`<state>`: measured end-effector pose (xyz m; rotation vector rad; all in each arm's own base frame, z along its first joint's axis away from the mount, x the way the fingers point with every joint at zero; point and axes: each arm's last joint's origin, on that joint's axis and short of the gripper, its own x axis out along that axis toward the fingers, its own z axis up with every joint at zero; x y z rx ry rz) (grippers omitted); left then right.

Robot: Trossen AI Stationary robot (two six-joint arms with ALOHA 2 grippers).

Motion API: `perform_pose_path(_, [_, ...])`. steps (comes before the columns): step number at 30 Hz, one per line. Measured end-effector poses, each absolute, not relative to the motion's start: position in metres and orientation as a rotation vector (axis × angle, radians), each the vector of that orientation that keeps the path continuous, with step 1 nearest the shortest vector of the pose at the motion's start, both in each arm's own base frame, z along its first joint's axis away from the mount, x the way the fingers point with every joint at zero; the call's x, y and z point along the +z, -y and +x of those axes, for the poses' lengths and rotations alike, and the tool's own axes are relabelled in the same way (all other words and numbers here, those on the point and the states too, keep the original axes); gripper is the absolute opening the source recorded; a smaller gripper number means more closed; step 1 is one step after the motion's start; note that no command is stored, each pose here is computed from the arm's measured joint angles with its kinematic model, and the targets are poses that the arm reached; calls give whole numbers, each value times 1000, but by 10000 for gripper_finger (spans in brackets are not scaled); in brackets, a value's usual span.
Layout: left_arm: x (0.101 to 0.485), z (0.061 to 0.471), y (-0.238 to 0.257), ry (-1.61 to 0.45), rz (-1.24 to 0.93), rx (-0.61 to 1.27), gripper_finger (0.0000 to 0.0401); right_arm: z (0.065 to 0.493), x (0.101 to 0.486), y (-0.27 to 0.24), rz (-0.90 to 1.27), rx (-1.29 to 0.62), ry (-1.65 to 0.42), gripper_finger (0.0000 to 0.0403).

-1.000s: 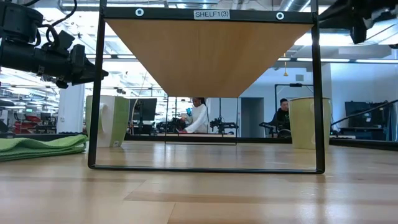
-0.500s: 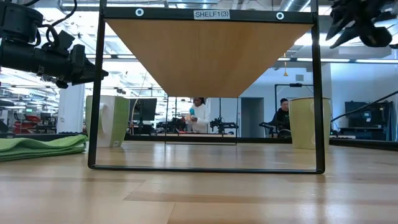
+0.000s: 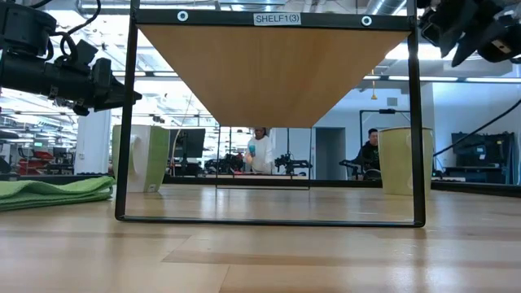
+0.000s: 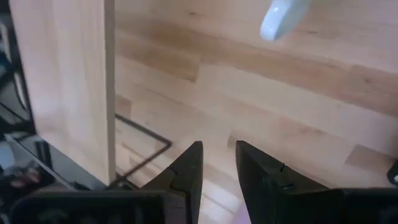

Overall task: Stack small to large cups/mugs on shelf
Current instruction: Put the light green mug on the shelf

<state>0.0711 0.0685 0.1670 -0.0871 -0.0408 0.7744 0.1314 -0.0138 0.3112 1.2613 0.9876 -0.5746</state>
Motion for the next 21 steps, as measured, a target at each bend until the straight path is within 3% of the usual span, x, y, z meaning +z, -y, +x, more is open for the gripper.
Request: perform_pose_path(21, [167,71,-68,39,-84,774,158,199,271,-2,1111,-615,-1202,118])
